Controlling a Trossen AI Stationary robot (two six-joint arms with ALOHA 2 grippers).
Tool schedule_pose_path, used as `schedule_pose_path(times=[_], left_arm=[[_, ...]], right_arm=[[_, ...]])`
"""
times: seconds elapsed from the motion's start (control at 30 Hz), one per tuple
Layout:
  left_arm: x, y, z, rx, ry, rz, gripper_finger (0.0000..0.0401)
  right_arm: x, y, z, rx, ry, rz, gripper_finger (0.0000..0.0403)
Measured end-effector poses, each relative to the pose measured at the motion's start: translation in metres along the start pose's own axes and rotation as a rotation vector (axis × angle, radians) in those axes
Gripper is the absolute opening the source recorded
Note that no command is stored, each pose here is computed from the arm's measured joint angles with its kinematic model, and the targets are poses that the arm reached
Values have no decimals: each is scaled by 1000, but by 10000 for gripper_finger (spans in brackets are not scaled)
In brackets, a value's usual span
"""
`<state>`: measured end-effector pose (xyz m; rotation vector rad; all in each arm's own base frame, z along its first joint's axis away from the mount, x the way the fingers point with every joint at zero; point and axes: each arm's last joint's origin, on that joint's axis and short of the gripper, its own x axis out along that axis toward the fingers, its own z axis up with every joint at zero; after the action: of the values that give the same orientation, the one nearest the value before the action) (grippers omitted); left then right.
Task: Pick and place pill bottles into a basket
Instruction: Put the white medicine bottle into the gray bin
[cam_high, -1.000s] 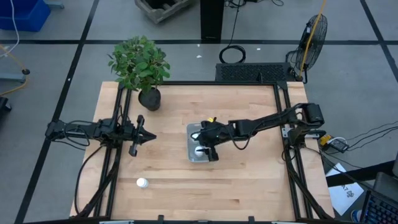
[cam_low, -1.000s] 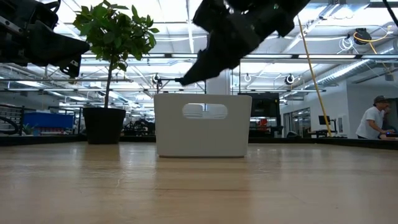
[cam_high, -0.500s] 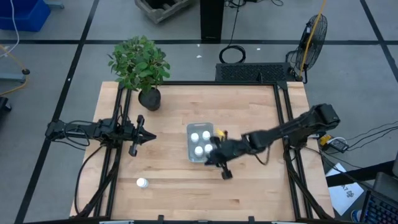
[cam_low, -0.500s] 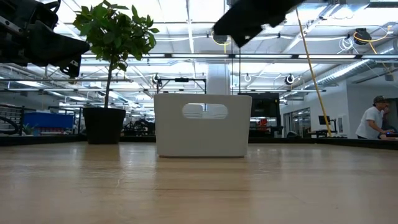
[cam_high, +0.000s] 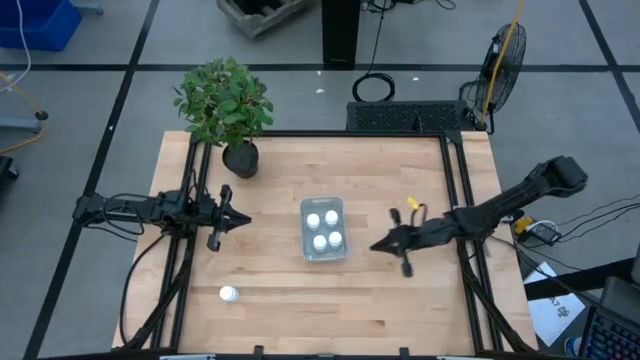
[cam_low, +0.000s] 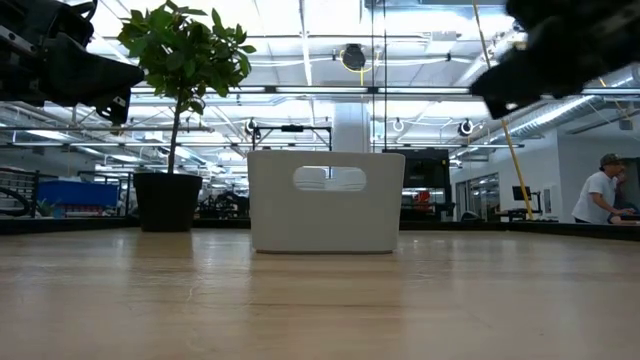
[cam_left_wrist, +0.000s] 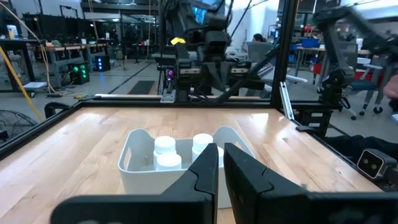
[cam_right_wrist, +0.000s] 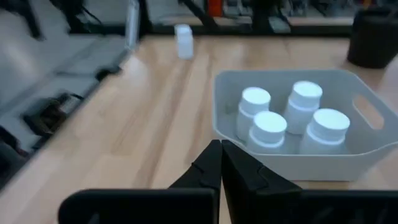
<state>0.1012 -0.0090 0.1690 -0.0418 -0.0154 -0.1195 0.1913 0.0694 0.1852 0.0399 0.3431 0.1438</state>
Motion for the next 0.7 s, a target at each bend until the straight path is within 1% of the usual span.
schedule_pose_path(times=[0.13,0.27,0.4,0.5,0.6,0.7], left_arm=[[0,0,0,0,-1,0,31],[0,0,0,0,-1,0,31],[0,0,0,0,1,0,31],[0,0,0,0,0,0,31],[0,0,0,0,1,0,31],[0,0,0,0,1,0,31]], right_arm=[[-29,-7,-18,-4,-98,23,0],[-49,-14,-29,-18,-177,22,0],[-59,-19,-41,-17,-187,56,0],[-65,-21,-47,-22,-223,58,0],[-71,-22,-43,-19,-286,61,0],[-75,-23,-44,-14,-294,50,0]])
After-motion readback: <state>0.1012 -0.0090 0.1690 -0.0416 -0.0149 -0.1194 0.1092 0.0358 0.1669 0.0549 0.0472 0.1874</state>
